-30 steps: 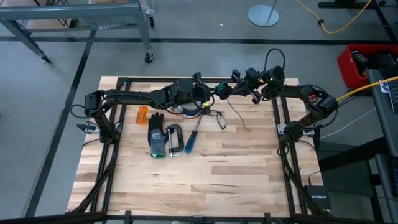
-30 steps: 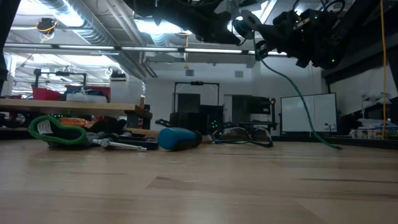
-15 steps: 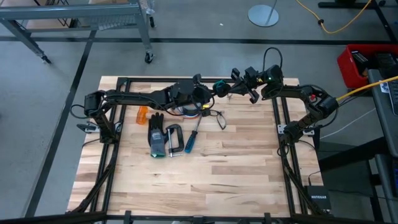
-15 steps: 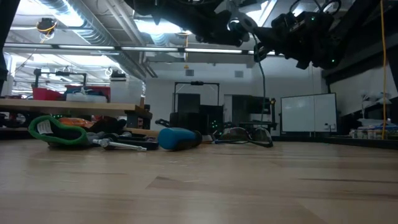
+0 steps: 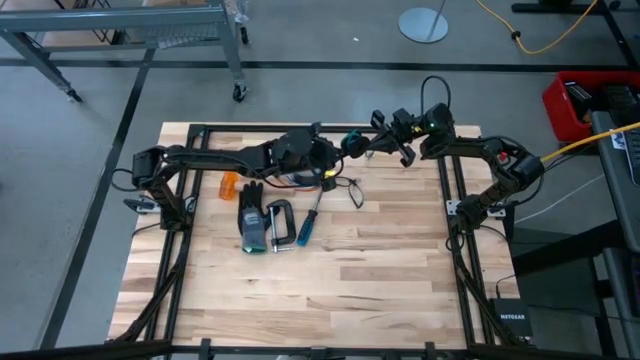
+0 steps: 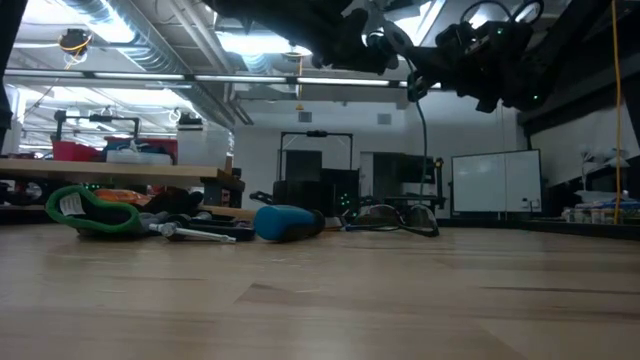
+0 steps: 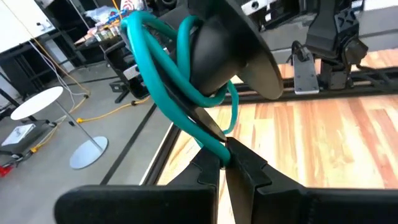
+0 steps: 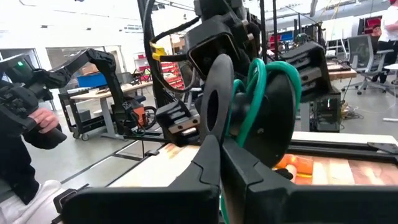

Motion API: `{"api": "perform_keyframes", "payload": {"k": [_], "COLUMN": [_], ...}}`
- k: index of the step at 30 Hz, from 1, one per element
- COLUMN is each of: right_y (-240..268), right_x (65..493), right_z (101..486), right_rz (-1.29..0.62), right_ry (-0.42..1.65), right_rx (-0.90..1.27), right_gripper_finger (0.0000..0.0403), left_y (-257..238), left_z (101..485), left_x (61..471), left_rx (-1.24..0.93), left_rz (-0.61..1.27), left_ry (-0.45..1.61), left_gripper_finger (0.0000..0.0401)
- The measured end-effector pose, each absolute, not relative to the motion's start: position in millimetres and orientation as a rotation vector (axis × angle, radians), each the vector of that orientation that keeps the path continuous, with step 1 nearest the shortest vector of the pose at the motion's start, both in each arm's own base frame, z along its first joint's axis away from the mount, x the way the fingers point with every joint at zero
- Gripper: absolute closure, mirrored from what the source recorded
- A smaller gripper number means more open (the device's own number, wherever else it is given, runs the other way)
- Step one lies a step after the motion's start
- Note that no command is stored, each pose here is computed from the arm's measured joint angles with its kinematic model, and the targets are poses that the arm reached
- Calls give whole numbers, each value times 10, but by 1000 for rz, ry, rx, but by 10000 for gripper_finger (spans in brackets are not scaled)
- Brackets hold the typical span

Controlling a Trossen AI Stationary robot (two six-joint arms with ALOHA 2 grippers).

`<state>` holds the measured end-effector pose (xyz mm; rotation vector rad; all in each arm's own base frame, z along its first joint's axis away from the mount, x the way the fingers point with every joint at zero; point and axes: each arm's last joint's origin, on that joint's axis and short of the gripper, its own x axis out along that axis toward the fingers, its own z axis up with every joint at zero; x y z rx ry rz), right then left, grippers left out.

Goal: Coil cords
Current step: Coil the wire in the cable spool

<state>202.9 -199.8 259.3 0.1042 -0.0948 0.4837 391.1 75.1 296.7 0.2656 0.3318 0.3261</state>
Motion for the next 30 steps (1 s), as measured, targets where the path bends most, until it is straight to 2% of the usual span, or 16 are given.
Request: {"api": "perform_keyframes", "payload": {"k": [9, 30], "right_y": [-2009, -2018], "right_x": [2038, 2042], "right_z": [2572, 2574], "right_rz": [471, 442], "right_ry": [-89, -103], "right_rx": [114, 121], "right_gripper_finger": [402, 402], "left_y": [730, 729], "left_z": [2925, 2929], "left_x": [3886, 3889], "left_rx": [213, 140], "left_rz": [334, 345], "left_ry": [384, 365], "left_gripper_finger": [396, 395]}}
